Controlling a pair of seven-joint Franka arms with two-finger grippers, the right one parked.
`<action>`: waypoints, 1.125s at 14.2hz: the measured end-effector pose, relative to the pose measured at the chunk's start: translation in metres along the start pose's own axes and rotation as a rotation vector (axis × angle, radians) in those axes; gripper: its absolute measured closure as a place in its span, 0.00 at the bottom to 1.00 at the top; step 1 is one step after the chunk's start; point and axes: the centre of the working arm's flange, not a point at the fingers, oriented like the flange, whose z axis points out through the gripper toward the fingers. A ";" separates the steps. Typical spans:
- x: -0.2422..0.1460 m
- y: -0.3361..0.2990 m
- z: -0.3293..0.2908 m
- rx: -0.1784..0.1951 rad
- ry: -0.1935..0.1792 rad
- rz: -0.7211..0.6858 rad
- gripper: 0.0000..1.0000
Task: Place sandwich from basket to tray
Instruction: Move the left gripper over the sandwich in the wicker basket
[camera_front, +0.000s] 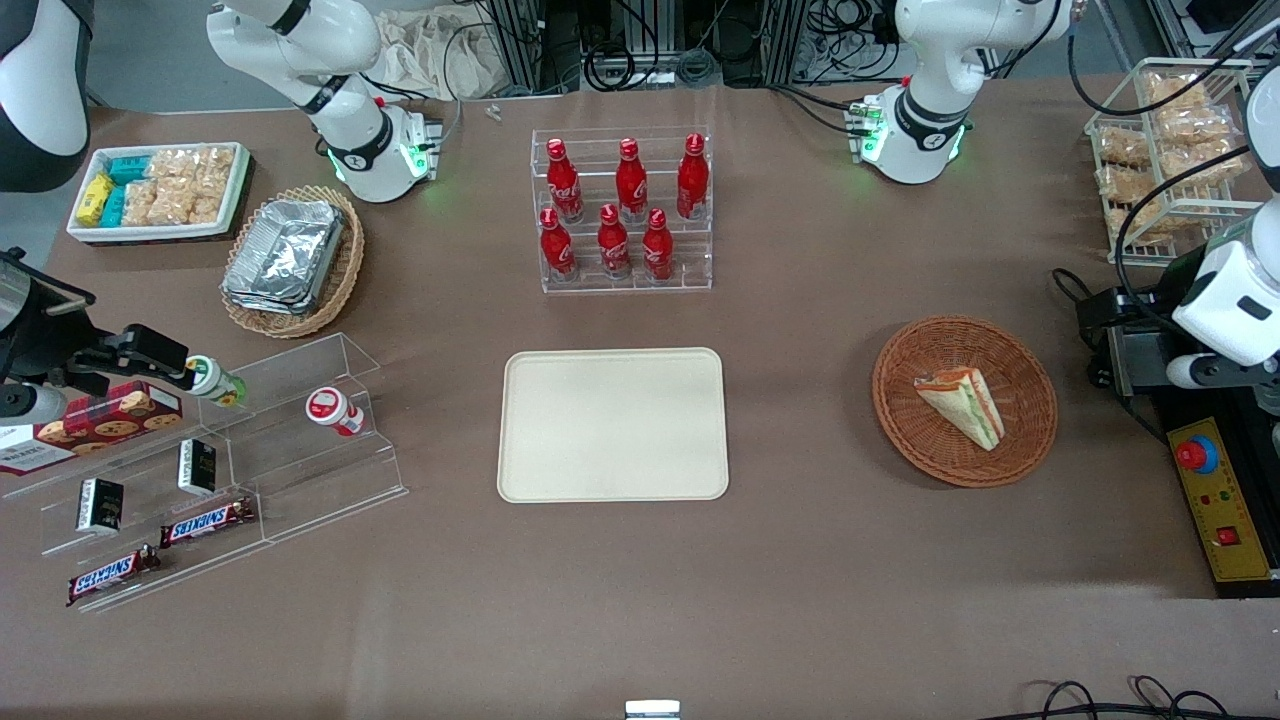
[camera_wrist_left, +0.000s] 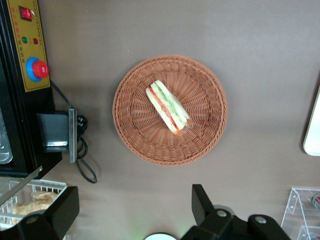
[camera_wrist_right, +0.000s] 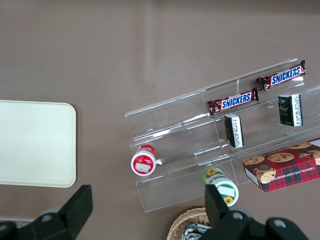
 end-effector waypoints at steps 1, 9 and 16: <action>0.001 -0.001 0.000 -0.003 0.009 -0.002 0.00; 0.000 -0.001 0.017 -0.005 -0.022 -0.005 0.00; -0.024 -0.001 0.098 -0.038 0.028 -0.136 0.00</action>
